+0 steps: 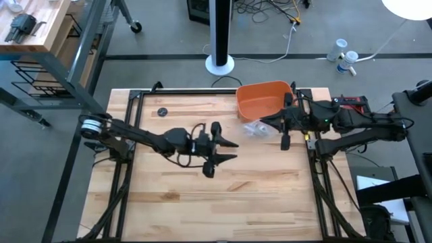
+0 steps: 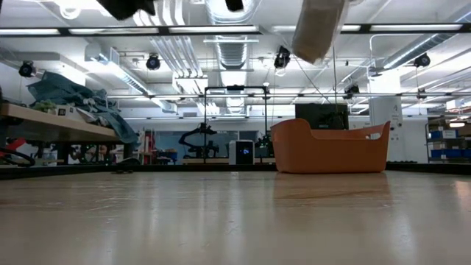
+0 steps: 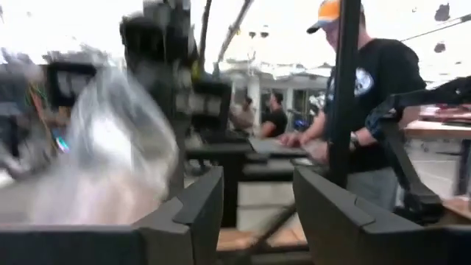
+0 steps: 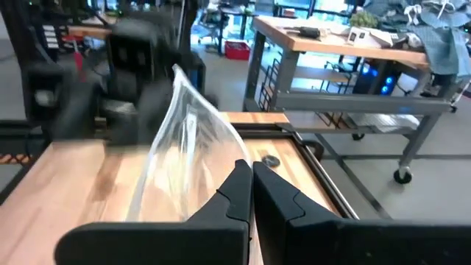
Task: Roll bandage
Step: Close the transparent zip bag
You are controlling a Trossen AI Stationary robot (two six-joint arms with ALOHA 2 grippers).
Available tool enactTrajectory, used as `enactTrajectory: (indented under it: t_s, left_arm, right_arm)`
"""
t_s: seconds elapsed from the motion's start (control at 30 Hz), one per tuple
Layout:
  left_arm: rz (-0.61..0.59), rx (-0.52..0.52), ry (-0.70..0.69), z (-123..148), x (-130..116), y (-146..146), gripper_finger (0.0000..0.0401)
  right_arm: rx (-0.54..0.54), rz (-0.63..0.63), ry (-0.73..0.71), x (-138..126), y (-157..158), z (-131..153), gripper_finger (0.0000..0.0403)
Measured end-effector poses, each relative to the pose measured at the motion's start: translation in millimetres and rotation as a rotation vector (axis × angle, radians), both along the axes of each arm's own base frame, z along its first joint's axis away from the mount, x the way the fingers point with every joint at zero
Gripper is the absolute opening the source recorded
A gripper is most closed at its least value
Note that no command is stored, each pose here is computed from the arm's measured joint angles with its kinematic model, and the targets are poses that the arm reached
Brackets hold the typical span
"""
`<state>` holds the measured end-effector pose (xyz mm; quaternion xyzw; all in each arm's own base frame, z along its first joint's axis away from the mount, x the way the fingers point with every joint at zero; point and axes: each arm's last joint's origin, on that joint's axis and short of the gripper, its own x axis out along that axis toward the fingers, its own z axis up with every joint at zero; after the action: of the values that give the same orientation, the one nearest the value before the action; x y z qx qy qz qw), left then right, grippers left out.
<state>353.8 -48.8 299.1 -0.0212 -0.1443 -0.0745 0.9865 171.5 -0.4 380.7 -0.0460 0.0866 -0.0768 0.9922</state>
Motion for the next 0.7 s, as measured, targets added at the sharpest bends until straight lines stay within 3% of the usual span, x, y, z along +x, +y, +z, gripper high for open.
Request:
enactTrajectory:
  t_s: [0.17, 0.3, 0.43, 0.7]
  left_arm:
    - [0.220, 0.145, 0.003, 25.4, -10.2, 3.1, 0.0167]
    - [0.247, 0.223, 0.140, 33.5, -3.2, 2.4, 0.0183]
    - [0.359, 0.237, 0.269, 39.8, 0.1, 5.4, 0.0198]
    - [0.404, 0.332, 0.249, 53.2, 0.6, 5.9, 0.0211]
  right_arm:
    - [-0.007, 0.000, 0.017, -0.1, -0.1, -1.5, 0.0000]
    - [-0.019, 0.003, 0.031, 6.7, 0.2, -3.9, 0.0000]
    - [-0.019, 0.029, 0.046, 16.0, 1.1, -7.6, 0.0000]
    - [-0.010, 0.080, 0.085, 33.7, 3.3, -9.2, 0.0000]
